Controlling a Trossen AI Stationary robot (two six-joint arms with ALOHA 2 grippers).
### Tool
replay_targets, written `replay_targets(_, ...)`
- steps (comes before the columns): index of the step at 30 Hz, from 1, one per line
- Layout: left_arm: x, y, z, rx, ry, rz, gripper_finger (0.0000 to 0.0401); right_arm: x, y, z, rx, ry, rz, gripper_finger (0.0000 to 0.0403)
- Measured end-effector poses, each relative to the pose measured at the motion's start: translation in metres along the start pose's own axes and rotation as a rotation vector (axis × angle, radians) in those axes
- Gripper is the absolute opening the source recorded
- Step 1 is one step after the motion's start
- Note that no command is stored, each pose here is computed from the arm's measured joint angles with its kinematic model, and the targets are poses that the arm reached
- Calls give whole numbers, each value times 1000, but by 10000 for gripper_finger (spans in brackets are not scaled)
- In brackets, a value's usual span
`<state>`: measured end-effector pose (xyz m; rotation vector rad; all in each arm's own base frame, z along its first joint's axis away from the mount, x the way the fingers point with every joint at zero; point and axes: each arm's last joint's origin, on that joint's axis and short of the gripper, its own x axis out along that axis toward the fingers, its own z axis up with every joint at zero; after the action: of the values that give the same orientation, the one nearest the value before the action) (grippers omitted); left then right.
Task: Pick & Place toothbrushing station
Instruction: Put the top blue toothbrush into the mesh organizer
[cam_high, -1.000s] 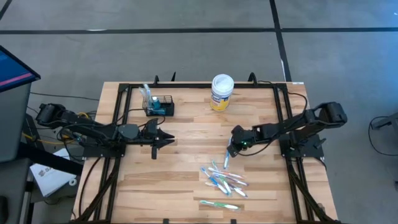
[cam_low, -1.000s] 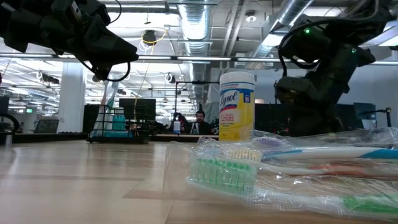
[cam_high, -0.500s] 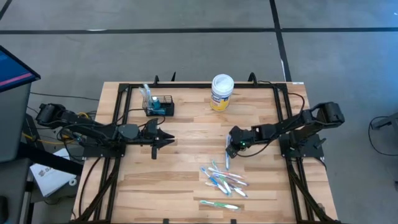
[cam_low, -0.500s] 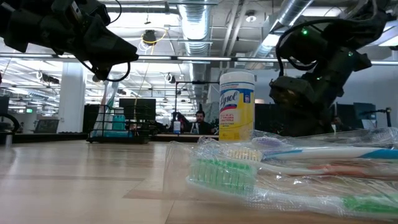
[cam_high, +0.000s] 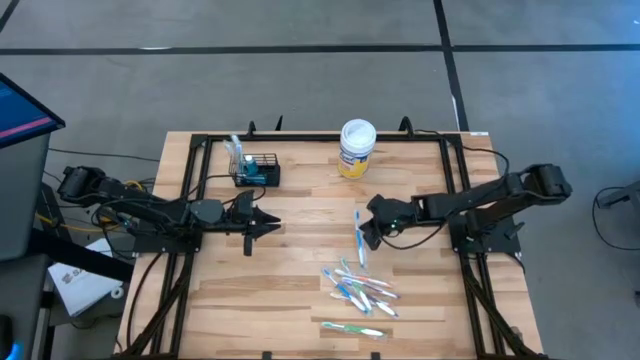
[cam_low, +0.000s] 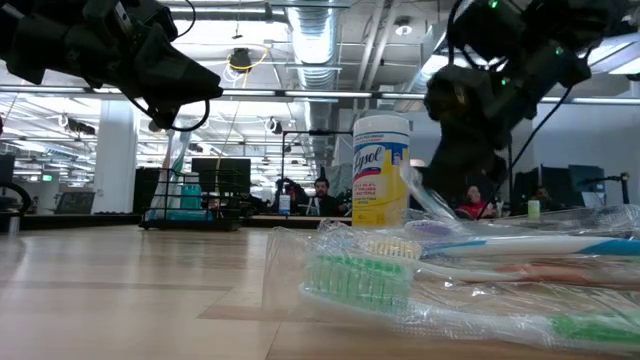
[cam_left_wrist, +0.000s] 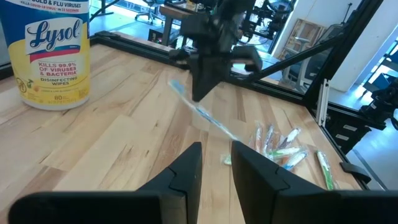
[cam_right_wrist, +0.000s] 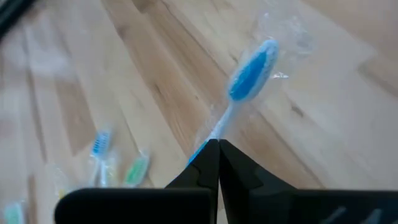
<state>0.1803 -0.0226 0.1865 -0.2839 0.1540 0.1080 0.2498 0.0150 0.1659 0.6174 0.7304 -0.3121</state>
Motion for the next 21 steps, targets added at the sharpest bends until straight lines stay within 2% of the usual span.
replay_targets(12,0,-1,3,-14,-28,-11,81,-29,28,14,-134,-177,39,0)
replay_targets(21,1,-9,10,-29,-105,-119,81,-42,54,29,-239,-273,77,0)
